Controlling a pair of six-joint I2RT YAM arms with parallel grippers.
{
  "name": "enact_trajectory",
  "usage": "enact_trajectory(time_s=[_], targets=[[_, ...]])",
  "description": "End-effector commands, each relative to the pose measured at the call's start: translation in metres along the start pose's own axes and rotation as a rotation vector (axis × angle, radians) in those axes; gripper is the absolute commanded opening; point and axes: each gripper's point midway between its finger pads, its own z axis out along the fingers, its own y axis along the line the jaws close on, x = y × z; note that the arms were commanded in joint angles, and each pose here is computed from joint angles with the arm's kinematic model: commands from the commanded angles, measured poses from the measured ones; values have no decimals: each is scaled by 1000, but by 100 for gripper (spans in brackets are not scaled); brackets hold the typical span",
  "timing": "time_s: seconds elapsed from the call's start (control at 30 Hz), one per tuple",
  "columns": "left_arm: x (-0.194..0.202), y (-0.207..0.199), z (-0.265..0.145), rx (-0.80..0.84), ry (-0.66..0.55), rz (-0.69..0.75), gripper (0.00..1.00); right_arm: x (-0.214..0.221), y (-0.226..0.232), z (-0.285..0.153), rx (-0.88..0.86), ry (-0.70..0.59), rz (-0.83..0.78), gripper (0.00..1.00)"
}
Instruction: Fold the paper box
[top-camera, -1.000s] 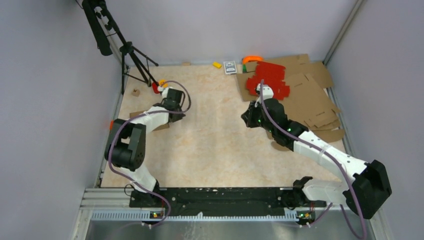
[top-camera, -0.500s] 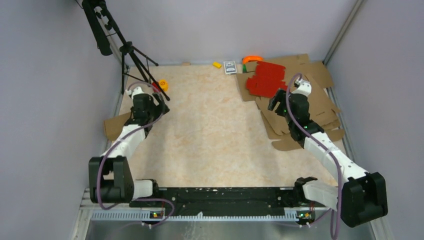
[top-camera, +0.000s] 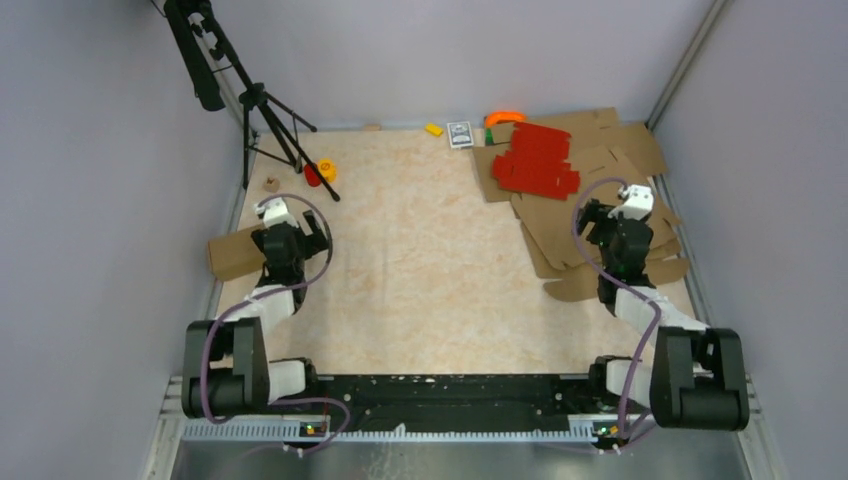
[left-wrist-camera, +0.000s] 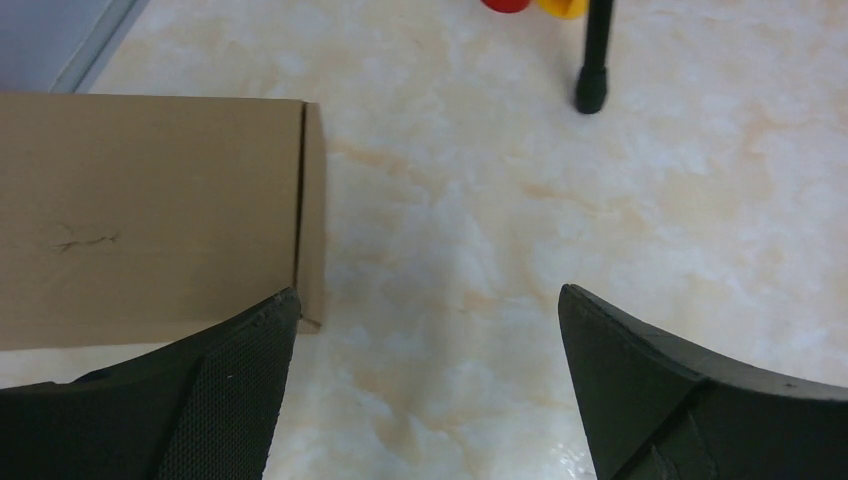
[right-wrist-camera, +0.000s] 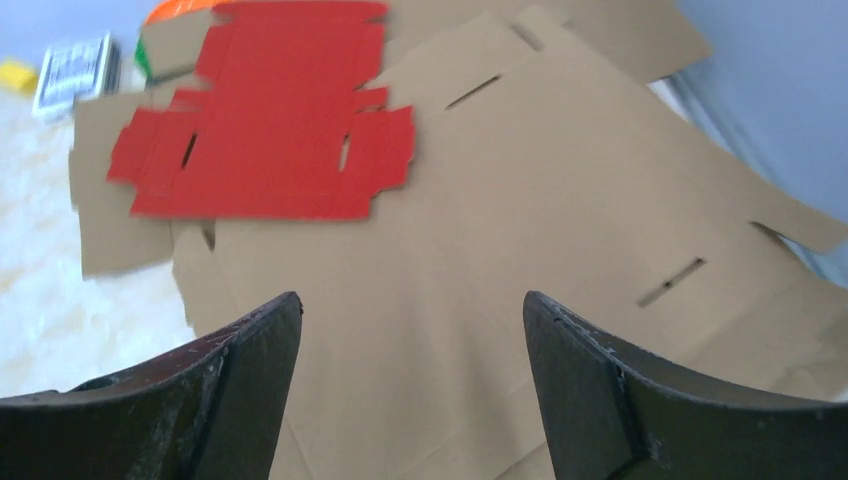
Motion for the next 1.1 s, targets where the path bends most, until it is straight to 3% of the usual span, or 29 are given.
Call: enact_trajectory(time_s=[0.0,0.07,0.13,0.3,1.07], targets=[[-28,22,13,-60,-169,6,99,21,33,9,-238,-26,-154,83],[-35,24,18,-56,-233,23,98,34,28,11,-222,-51,-146,84],[-31,19,24,-21,-213,61,97,45,12,2,-147,-116,-104,86],[-14,-13,25,169,-218,175,97,47,7,3,-116,-99,-102,91],[-12,-16,25,175,-206,178,99,48,13,1,-52,-110,-155,95]])
